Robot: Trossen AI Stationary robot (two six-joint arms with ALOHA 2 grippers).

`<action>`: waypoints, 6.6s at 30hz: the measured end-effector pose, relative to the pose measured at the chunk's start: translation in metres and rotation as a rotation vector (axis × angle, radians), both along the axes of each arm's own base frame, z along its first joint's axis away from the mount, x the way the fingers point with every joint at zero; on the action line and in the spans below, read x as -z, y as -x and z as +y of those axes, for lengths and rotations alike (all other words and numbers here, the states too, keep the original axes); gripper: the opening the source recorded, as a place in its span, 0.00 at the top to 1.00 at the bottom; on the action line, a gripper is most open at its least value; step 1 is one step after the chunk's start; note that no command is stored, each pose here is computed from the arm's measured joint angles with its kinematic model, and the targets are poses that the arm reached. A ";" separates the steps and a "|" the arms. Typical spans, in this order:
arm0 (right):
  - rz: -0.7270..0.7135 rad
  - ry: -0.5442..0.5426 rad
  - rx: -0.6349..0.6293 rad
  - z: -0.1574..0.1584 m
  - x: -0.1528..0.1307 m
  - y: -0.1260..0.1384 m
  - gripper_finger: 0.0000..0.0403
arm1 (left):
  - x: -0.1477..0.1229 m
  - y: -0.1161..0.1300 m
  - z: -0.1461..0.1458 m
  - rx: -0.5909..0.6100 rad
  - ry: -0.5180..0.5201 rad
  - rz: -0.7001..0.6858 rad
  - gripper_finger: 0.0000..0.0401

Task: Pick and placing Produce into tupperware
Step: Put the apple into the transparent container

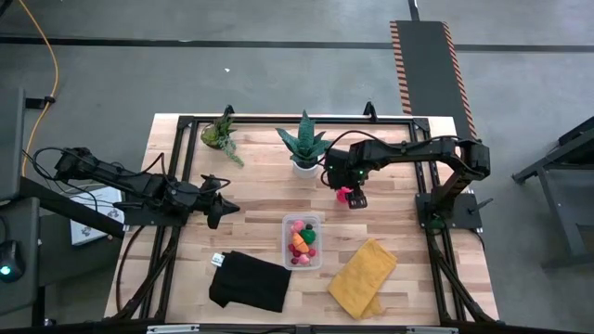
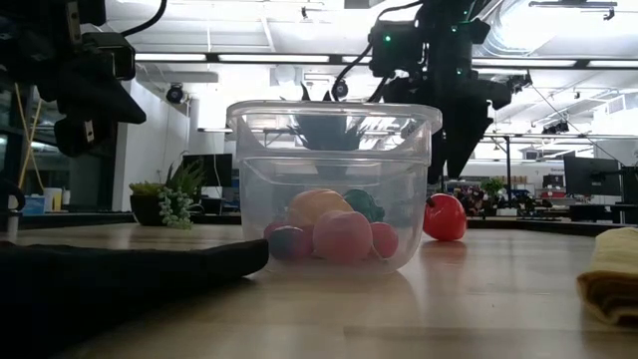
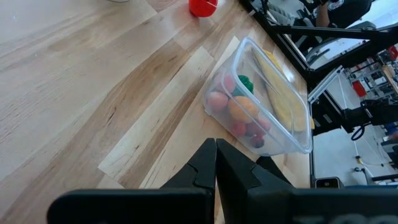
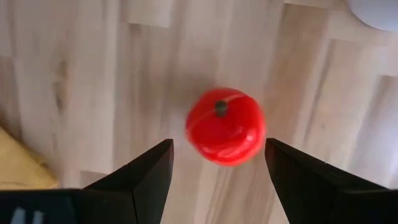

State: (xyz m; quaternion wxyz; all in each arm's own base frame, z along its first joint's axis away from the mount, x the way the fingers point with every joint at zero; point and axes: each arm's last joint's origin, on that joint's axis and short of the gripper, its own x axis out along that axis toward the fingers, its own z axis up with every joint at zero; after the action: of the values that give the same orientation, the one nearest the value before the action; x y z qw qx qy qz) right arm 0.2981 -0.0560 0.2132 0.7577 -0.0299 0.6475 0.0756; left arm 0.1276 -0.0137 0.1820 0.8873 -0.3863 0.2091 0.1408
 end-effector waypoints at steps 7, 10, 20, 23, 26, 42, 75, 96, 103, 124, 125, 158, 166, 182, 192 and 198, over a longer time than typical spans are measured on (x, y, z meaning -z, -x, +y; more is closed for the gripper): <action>0.003 0.002 0.024 0.000 0.000 0.000 0.39 | 0.000 0.000 0.000 0.000 0.000 0.000 1.00; 0.003 0.002 0.024 0.000 0.000 0.000 0.39 | 0.000 0.000 0.000 0.000 0.000 -0.001 1.00; 0.002 0.009 -0.003 0.000 0.000 0.000 0.27 | 0.000 0.000 0.000 0.000 0.000 -0.001 1.00; 0.004 0.023 -0.019 -0.001 0.000 0.000 0.20 | 0.000 0.000 0.000 0.001 0.000 -0.001 1.00; 0.013 0.022 -0.026 0.001 0.000 0.001 0.17 | 0.000 0.000 0.000 0.000 0.000 0.000 1.00; -0.006 0.035 -0.087 0.013 0.000 -0.003 0.17 | 0.000 0.000 0.000 0.000 0.000 -0.001 1.00; 0.026 0.067 -0.032 -0.001 0.019 -0.007 0.17 | 0.000 0.000 0.000 0.000 0.000 -0.001 1.00; -0.035 0.053 -0.009 -0.003 0.036 -0.005 0.17 | 0.000 0.000 0.000 0.001 0.000 -0.001 1.00; -0.030 0.039 0.045 -0.011 0.045 0.001 0.17 | 0.000 0.000 0.000 0.001 0.000 -0.001 1.00; -0.038 0.038 0.043 -0.014 0.048 0.004 0.17 | 0.000 0.000 0.000 0.000 0.000 -0.001 1.00; -0.037 0.038 0.043 -0.014 0.050 0.005 0.17 | 0.000 0.000 0.000 0.001 0.000 -0.001 1.00; -0.042 0.039 0.042 -0.018 0.054 0.007 0.17 | 0.000 0.000 0.000 0.001 0.000 -0.001 1.00; -0.040 0.047 0.036 -0.018 0.054 0.007 0.17 | 0.000 0.000 0.000 0.000 0.000 -0.001 1.00; -0.038 0.056 0.038 -0.018 0.054 0.007 0.17 | 0.000 0.000 0.000 0.001 0.000 -0.001 1.00; -0.038 0.055 0.038 -0.018 0.054 0.007 0.20 | 0.000 0.000 0.000 0.000 0.000 -0.001 1.00; -0.038 0.055 0.040 -0.018 0.054 0.007 0.25 | 0.000 0.000 0.000 0.000 0.000 -0.001 1.00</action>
State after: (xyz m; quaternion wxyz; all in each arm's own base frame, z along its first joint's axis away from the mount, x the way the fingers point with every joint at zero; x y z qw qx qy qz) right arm 0.2906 -0.0740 0.1590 0.7702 -0.0391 0.6352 0.0420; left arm 0.1276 -0.0137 0.1822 0.8874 -0.3864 0.2088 0.1404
